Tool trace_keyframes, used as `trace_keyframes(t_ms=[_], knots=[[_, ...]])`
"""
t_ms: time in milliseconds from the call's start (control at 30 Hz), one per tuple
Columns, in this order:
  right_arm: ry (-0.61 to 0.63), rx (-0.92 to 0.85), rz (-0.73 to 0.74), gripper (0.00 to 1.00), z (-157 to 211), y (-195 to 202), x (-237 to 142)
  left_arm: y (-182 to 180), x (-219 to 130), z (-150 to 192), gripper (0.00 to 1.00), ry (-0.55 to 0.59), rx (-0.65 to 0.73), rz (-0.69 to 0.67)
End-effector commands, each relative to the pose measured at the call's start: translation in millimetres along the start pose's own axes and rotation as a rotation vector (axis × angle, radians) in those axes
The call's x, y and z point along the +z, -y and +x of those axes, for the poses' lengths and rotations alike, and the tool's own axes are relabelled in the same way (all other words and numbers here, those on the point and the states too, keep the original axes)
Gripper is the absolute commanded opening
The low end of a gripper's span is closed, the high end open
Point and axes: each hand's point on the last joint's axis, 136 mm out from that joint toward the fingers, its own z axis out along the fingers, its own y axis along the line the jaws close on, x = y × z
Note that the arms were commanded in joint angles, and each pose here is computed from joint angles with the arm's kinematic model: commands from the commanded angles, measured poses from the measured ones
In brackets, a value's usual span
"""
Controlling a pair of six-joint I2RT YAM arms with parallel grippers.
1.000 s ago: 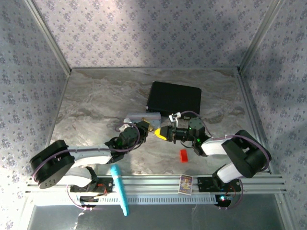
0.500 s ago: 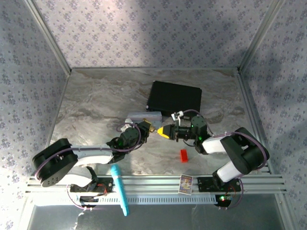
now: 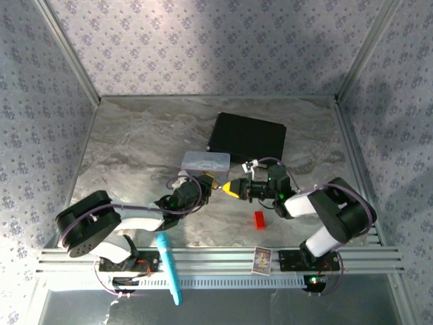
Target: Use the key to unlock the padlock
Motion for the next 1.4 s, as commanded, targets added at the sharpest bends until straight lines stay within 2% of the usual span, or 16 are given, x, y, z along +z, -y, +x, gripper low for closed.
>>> trace_keyframes(t_ms=[0,167,567,867,1267,1367], knots=[[0.05,0.023,0.035,0.0,-11,14,4,37,-4,42,0.0,-0.17,-0.081,0.135],[0.048,0.027,0.026,0.0,-10,11,13,31,3,45,0.0,-0.183,-0.103,0.139],[0.102,0.089,0.116,0.0,-1,54,6,31,13,55,0.0,-0.212,-0.176,0.165],[0.099,0.099,0.135,0.0,-3,68,6,29,16,56,0.0,-0.221,-0.205,0.171],[0.085,0.079,0.135,0.0,-4,65,17,22,19,69,0.0,-0.245,-0.167,0.131],[0.073,0.041,0.161,0.0,-2,62,23,15,20,77,0.0,-0.254,-0.127,0.066]])
